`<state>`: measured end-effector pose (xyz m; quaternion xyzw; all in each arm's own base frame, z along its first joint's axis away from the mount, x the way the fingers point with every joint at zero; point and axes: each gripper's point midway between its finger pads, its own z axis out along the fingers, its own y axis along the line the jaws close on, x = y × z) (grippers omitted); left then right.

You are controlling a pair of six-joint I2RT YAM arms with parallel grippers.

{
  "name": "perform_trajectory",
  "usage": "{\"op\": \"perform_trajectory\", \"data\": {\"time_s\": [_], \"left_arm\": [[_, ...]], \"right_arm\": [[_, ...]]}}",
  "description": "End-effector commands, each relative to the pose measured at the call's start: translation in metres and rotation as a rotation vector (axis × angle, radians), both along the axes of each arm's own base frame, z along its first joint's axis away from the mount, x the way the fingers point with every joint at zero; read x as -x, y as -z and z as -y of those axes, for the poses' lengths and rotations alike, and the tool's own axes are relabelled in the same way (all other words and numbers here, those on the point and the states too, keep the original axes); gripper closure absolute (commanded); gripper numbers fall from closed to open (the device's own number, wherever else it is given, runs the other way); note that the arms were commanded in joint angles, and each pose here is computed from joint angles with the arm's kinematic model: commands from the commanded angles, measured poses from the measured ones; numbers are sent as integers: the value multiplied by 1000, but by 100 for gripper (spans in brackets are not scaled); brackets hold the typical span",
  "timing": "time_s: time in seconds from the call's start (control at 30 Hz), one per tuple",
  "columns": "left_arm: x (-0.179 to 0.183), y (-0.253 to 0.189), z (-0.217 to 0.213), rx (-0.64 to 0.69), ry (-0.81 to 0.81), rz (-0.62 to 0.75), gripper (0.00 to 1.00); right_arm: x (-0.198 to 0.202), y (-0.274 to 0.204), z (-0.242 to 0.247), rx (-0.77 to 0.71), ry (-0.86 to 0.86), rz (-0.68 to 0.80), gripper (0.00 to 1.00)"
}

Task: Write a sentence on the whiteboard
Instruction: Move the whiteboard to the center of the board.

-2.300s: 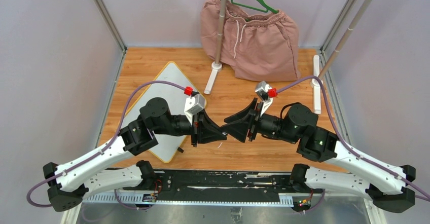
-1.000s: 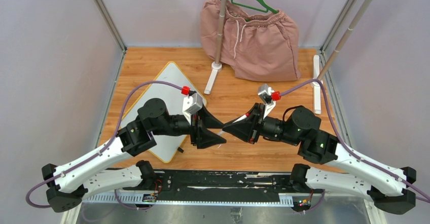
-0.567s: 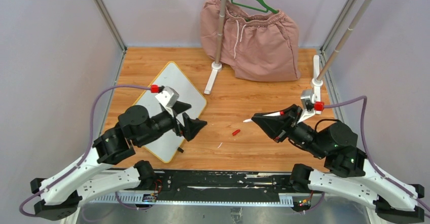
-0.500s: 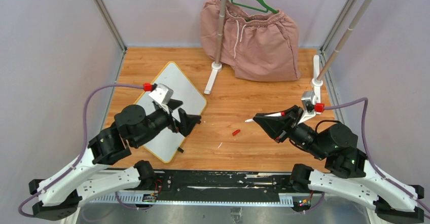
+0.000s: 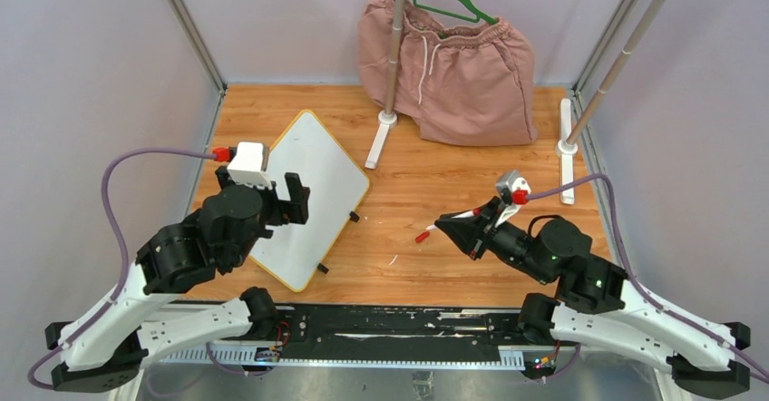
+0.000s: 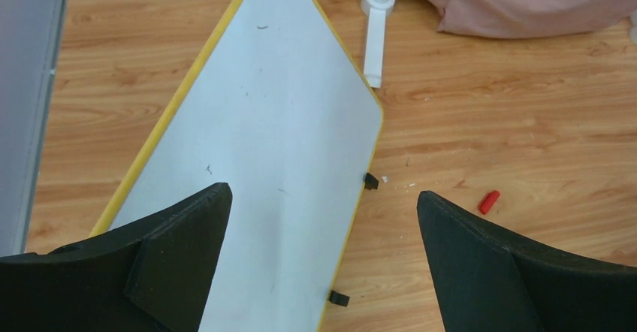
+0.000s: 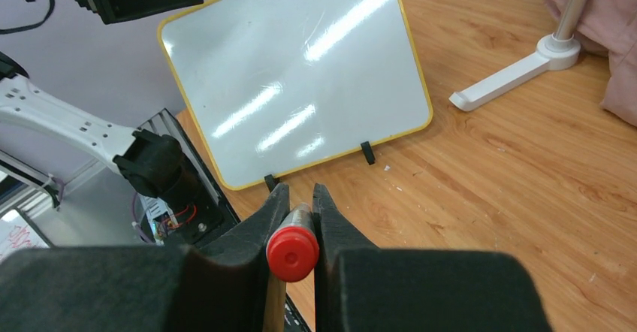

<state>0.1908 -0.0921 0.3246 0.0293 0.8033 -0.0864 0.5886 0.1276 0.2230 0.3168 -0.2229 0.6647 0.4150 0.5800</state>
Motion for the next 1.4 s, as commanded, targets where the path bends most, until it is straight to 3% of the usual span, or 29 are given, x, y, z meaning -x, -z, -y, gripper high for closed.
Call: {"op": "perform_trajectory", "data": {"time_s": [0.0,0.23,0.37,0.63,0.83,1.13,1.37], "left_arm": [[-2,23,7,14,-40,-74,0],[13,26,-46,105,-230,-44,0],[22,24,-60,169,-225,-18,0],[32,36,-105,30,-429,-55,0],[36,20,-129,48,-508,22,0],[-1,-24,-86,-90,-414,59,0],[-55,-21,-59,-48,-244,-122,0]], "right_arm": [[-6,22,-20,53,-14,-14,100],[-6,43,-38,64,-46,-63,100],[-12,52,-39,98,-25,-61,100],[-13,54,-47,89,-40,-76,100],[-7,49,-50,67,-73,-77,100],[1,41,-49,33,-108,-85,100],[7,27,-46,13,-131,-74,100]]}}
